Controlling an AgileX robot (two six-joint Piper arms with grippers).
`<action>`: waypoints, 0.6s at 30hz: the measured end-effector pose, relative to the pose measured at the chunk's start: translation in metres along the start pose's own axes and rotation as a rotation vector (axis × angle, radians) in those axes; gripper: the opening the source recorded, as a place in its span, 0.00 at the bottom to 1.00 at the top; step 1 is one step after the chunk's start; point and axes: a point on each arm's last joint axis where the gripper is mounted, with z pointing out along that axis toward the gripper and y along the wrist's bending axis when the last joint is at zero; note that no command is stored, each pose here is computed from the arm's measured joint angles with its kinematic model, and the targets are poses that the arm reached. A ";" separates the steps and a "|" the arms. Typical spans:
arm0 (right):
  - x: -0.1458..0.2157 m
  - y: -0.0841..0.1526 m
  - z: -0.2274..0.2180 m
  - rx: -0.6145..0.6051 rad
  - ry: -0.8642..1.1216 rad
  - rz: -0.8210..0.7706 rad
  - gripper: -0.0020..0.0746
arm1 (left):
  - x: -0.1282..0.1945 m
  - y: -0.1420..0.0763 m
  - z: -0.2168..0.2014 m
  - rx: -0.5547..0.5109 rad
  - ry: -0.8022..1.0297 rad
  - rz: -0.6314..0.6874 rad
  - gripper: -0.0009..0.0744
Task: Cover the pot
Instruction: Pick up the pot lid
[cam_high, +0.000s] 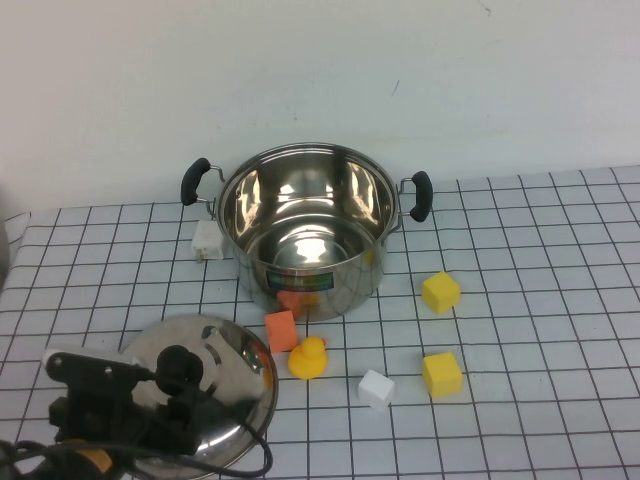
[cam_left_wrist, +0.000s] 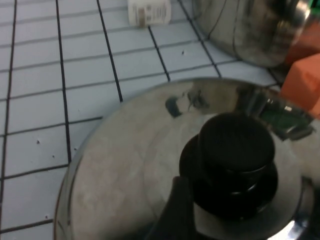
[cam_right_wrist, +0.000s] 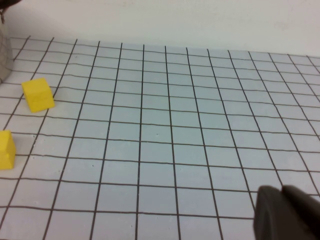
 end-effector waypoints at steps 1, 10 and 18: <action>0.000 0.000 0.000 0.000 0.000 0.000 0.04 | 0.002 0.000 0.004 -0.002 0.010 0.000 0.83; 0.000 0.000 0.000 0.000 0.000 -0.001 0.04 | 0.000 0.000 0.038 0.000 -0.018 -0.067 0.83; 0.000 0.000 0.000 0.000 0.000 -0.001 0.04 | 0.011 0.002 0.045 -0.028 0.016 -0.086 0.70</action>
